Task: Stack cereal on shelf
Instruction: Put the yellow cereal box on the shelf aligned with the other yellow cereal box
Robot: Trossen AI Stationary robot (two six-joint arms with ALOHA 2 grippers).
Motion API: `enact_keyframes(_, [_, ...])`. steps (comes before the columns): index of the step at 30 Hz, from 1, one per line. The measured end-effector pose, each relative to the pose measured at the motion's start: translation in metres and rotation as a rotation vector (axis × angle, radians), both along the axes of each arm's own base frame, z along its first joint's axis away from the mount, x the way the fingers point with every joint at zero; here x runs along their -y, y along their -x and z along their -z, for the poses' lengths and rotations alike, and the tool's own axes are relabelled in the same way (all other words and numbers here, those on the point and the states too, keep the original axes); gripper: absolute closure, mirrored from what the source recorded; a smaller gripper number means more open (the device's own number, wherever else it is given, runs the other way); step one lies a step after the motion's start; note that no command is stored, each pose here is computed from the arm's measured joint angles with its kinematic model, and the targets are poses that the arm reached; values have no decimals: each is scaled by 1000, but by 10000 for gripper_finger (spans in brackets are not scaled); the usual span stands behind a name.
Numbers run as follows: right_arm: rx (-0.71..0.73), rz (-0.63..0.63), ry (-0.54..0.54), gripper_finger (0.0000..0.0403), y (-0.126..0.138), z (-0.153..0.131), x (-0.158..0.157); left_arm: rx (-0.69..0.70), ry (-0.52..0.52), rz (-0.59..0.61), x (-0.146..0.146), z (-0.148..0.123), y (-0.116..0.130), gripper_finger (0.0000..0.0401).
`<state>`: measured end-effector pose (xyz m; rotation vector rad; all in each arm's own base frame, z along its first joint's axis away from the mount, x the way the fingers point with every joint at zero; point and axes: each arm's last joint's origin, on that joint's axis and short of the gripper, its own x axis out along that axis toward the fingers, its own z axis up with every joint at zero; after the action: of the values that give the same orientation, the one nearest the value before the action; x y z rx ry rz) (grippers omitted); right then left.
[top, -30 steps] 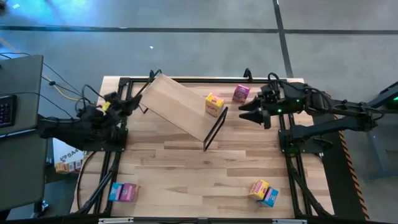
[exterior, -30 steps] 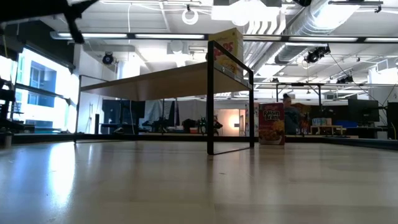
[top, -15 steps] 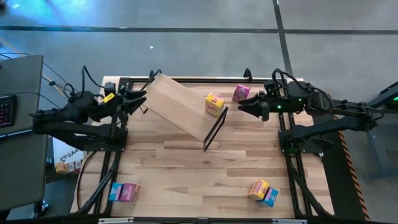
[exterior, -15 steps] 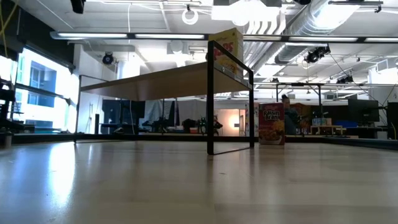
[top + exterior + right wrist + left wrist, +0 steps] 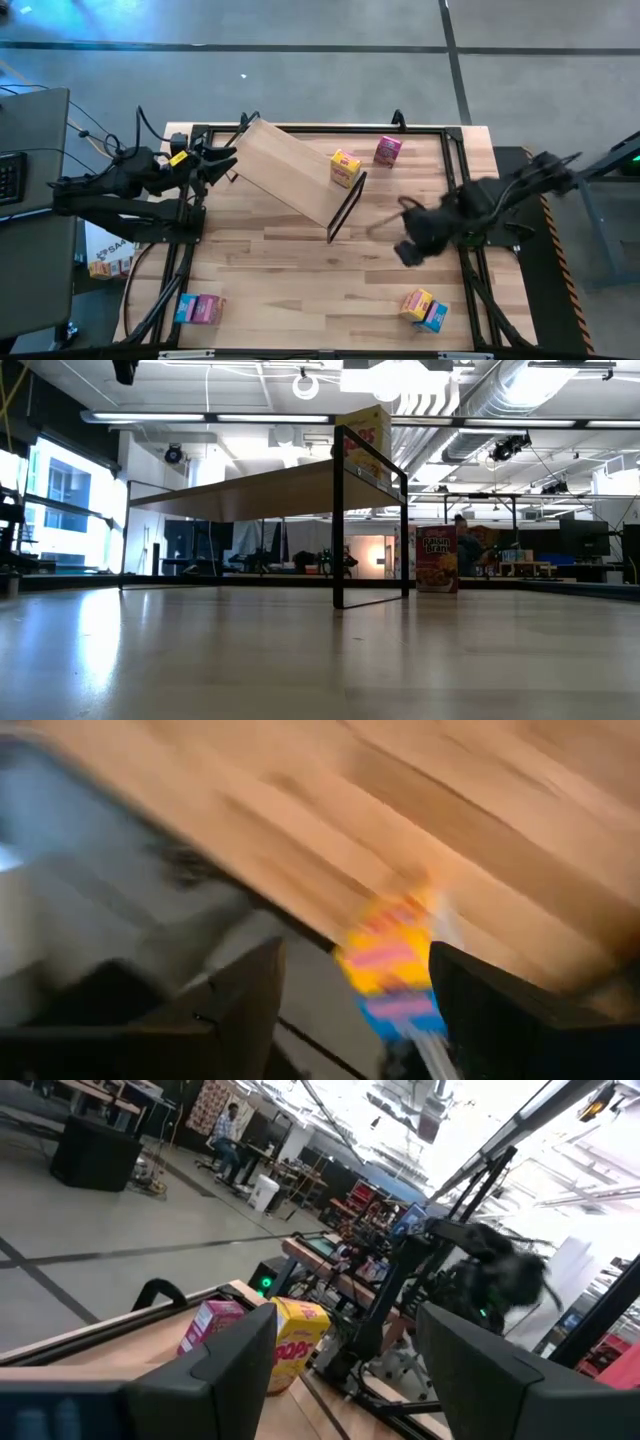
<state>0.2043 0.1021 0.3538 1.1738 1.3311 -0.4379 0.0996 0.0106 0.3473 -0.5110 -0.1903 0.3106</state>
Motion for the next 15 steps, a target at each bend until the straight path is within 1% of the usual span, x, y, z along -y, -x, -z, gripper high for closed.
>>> enact_keyframes(2, [-143, 50, 31, 162, -1, 1, -15, 2, 5, 1, 0, 0, 0, 169])
enact_keyframes(5, [-273, 99, 61, 162, -6, 7, -36, 1, 5, 1, 0, 0, 0, 169])
enact_keyframes(11, [-427, 129, 64, 162, -16, 29, -70, -4, 5, 1, 0, 1, 0, 169])
enact_keyframes(15, [-492, 185, 64, 162, -18, 41, -87, -4, 3, 17, 0, 1, 0, 168])
